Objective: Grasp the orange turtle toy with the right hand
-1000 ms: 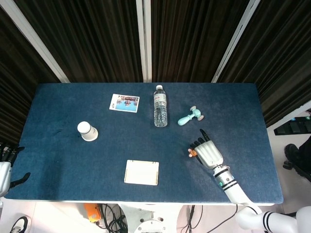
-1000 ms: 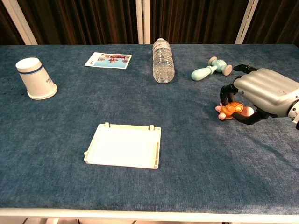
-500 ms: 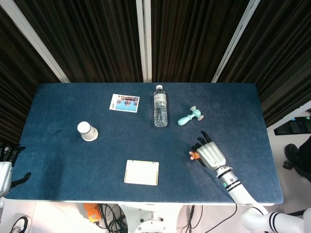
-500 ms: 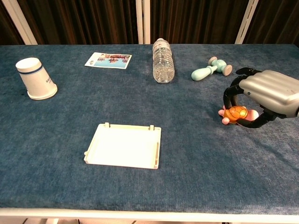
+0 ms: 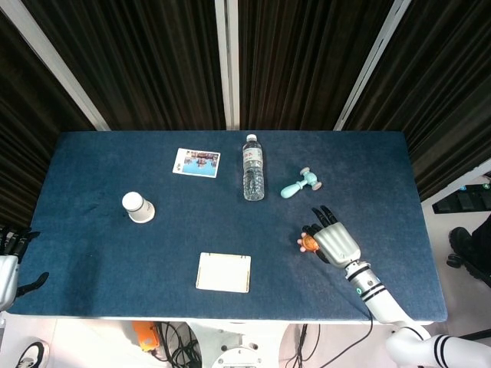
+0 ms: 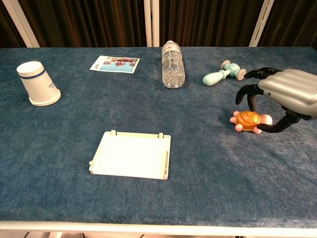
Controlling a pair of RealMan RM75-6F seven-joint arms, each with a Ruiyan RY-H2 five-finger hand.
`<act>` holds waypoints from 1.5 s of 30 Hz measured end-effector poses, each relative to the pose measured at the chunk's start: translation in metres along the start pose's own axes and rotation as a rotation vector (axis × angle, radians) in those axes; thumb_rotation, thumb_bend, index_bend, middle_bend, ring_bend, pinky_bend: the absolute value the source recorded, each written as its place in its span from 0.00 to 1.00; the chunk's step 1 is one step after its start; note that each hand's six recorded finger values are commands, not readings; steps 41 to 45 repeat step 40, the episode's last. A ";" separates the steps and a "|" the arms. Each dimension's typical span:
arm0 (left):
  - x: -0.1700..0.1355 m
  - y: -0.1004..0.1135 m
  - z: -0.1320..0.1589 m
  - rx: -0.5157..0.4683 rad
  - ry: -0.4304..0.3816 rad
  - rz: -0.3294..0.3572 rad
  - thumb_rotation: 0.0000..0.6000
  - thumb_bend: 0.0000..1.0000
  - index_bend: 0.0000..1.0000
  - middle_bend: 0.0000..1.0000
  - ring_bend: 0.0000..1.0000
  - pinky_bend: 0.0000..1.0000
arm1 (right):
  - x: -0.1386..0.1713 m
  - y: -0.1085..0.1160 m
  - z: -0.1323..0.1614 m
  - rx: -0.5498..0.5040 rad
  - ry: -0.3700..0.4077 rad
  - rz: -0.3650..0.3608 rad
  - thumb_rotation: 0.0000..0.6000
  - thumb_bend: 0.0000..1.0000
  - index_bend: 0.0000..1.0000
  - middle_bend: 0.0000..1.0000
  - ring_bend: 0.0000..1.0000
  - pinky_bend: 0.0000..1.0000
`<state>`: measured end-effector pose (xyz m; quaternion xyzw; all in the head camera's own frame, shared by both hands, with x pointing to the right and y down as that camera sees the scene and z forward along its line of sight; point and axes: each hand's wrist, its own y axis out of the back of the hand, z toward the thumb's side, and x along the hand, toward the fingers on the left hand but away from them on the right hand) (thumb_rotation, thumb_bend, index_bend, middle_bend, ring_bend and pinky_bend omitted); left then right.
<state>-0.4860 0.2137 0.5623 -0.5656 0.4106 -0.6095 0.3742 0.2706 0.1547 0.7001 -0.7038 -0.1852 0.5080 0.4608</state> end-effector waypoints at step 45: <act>0.007 0.010 0.009 0.015 -0.020 0.026 1.00 0.16 0.21 0.14 0.00 0.06 | 0.056 0.053 -0.055 -0.012 -0.120 -0.216 1.00 0.01 0.00 0.00 0.00 0.00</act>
